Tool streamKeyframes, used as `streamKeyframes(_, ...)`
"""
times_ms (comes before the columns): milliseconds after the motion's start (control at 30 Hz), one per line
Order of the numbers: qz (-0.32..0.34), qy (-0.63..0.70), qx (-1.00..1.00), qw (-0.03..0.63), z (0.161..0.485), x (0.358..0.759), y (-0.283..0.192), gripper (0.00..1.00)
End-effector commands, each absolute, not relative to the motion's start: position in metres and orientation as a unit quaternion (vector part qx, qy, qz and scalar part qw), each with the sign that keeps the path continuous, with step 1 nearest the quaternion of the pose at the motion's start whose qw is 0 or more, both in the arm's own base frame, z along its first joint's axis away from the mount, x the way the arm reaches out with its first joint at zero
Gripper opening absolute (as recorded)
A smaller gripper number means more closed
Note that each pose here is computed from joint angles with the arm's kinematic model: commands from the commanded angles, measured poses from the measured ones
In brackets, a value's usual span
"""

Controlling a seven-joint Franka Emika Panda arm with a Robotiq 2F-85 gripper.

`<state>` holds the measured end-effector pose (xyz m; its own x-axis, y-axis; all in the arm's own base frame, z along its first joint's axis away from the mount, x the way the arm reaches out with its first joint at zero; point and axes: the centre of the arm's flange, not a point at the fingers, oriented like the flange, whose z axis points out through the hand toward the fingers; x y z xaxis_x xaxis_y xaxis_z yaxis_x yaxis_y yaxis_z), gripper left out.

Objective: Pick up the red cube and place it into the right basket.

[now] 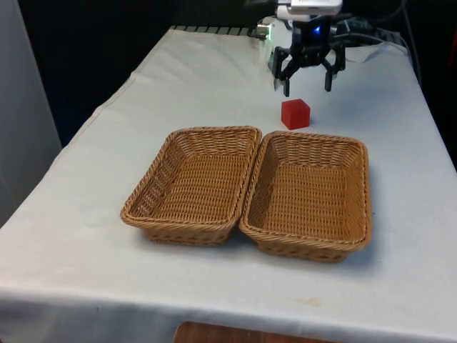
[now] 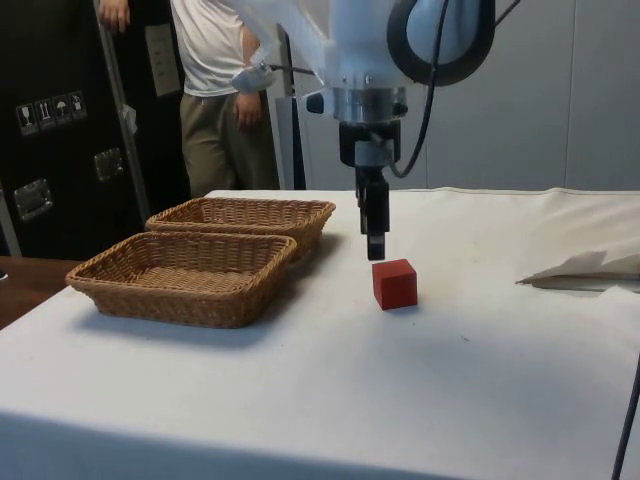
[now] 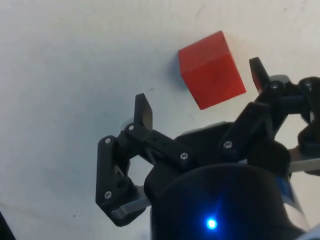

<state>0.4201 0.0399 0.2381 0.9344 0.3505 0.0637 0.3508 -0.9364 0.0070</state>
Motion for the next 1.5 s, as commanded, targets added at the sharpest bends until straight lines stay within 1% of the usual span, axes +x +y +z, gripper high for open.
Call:
streamKeyframes(0, -0.035, -0.186, -0.982, 0.007, 0.237, 0.415, 0.039, 1.0)
streamKeyframes(367, -0.024, -0.228, -0.973, 0.006, 0.226, 0.408, 0.035, 1.0)
streamKeyframes(733, -0.015, -0.262, -0.965, 0.001, 0.213, 0.412, 0.035, 1.0)
streamKeyframes(1033, -0.01, -0.265, -0.964, -0.001, 0.208, 0.411, 0.033, 1.0)
streamKeyframes(1467, 0.0, -0.254, -0.967, 0.0, 0.199, 0.406, 0.017, 1.0)
